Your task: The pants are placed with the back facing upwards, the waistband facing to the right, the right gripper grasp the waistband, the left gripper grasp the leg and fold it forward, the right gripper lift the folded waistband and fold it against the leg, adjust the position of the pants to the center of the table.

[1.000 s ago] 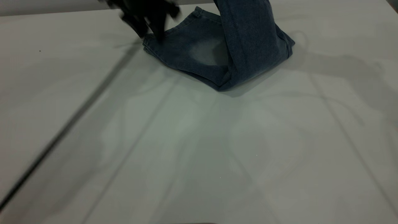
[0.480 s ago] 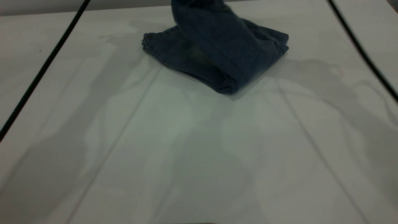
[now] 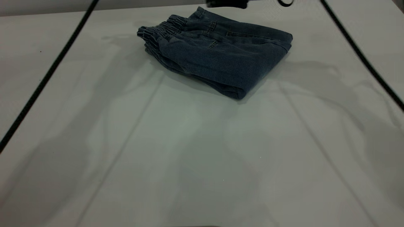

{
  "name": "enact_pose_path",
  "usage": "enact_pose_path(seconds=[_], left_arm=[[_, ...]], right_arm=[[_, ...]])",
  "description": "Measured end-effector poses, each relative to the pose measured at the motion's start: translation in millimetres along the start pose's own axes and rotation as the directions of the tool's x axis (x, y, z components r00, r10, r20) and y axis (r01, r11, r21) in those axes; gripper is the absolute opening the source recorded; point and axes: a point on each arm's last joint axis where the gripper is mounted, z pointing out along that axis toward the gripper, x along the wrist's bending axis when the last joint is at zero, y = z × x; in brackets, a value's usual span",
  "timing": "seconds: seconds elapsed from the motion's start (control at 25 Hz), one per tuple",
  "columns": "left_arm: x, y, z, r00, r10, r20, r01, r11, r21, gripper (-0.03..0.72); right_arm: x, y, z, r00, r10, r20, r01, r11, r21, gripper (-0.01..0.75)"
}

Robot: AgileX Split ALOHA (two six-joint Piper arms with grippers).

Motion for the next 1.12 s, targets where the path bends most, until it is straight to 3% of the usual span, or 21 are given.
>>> enact_pose_path(seconds=[0.12,0.2,0.32,0.44,0.64,0.72,0.8,0.88,1.12], left_arm=[[-14.8,-2.4,-0.7,0.987,0.161,0.021,-0.161,0.986,0.037,0.343],[-30.4,-3.7,0.5,0.950,0.308,0.045,-0.310,0.950,0.048,0.343],[-62.3,-6.5,7.2,0.842,0.532,0.089,-0.537,0.843,0.038,0.343],[-96.2,-14.3,22.4,0.698,0.704,0.134,-0.712,0.701,0.023,0.343],[-139.5,-37.4,67.7,0.468,0.863,0.192,-0.878,0.478,-0.009,0.343],[-149.9,-47.5,87.5,0.416,0.886,0.204,-0.903,0.428,-0.018,0.343],[-155.8,-56.3,105.3,0.415,0.885,0.209,-0.903,0.428,-0.018,0.343],[-157.5,-57.7,110.8,0.464,0.862,0.202,-0.879,0.476,-0.011,0.343],[-157.6,-59.4,114.1,0.725,0.661,0.191,-0.682,0.728,0.070,0.343]], right_arm=[[-26.5,7.8,-21.8,0.997,0.017,0.076,-0.018,1.000,0.011,0.664],[-44.1,15.4,-42.0,0.988,0.004,0.155,-0.009,0.999,0.030,0.645],[-62.2,27.2,-73.2,0.966,0.031,0.256,-0.046,0.998,0.052,0.620],[-78.4,30.6,-99.3,0.936,0.110,0.336,-0.141,0.987,0.071,0.600],[-99.2,21.3,-124.5,0.893,0.138,0.427,-0.224,0.962,0.156,0.587],[-100.9,18.5,-127.0,0.888,0.127,0.441,-0.229,0.956,0.186,0.586],[-101.5,16.7,-127.8,0.887,0.108,0.449,-0.222,0.952,0.209,0.586],[-101.5,16.3,-127.9,0.887,0.105,0.449,-0.221,0.951,0.214,0.586],[-102.5,16.5,-128.3,0.884,0.097,0.458,-0.215,0.953,0.214,0.586]])
